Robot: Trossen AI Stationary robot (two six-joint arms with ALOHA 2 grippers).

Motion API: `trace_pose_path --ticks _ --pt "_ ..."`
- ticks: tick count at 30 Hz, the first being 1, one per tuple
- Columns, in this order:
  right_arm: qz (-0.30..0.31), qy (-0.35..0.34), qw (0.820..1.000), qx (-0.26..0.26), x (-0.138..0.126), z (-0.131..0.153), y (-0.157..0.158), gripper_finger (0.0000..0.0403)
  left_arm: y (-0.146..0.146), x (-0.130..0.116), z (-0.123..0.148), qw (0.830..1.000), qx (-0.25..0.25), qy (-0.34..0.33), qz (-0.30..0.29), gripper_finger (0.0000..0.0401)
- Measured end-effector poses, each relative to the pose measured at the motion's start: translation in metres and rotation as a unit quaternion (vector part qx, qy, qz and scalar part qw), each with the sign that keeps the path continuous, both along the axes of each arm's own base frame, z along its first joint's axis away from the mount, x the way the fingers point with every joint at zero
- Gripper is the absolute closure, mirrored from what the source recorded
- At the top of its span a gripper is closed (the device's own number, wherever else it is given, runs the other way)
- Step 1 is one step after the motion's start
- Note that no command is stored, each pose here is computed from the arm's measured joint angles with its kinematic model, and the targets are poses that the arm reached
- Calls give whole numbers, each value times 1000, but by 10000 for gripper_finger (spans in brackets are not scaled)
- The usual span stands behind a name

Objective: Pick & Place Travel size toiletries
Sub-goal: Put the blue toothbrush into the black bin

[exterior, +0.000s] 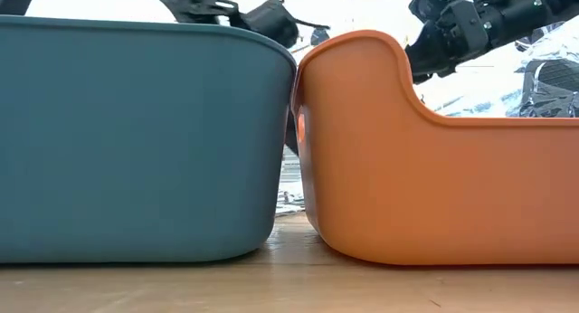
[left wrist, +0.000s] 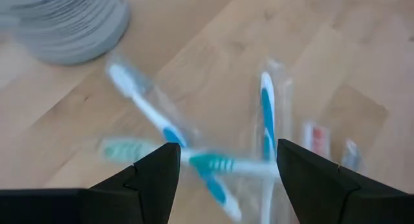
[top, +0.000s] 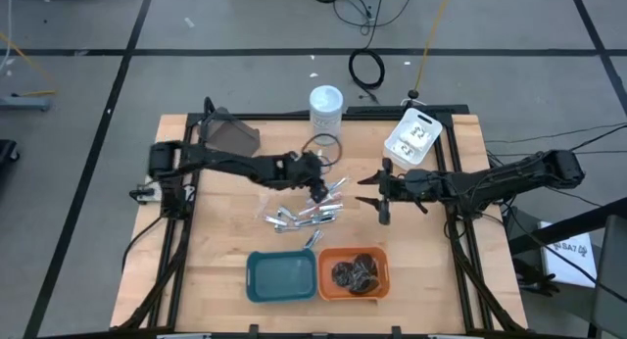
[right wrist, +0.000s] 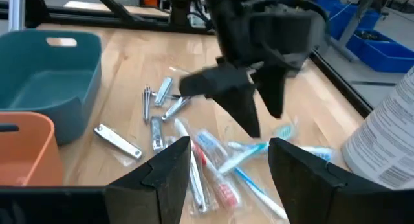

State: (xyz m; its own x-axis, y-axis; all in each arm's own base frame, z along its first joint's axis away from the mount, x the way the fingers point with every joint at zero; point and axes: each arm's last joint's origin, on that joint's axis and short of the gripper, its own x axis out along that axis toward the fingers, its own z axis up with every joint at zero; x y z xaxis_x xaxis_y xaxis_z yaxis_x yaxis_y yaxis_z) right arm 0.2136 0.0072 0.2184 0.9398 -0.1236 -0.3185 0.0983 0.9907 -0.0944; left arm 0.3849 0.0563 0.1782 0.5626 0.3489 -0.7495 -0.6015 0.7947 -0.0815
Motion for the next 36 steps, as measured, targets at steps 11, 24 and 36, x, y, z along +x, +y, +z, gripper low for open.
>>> trace_pose_path --ticks 11,24,36 --pt "0 0 1000 0 1 0 0 212 3 35 -20 996 -31 84 28 148" --pt "-1 7 1000 0 0 -2 0 218 -7 10 -9 981 -49 174 63 148" --pt "28 89 995 40 34 -48 -55 219 -71 -10 100 986 162 12 -35 148"
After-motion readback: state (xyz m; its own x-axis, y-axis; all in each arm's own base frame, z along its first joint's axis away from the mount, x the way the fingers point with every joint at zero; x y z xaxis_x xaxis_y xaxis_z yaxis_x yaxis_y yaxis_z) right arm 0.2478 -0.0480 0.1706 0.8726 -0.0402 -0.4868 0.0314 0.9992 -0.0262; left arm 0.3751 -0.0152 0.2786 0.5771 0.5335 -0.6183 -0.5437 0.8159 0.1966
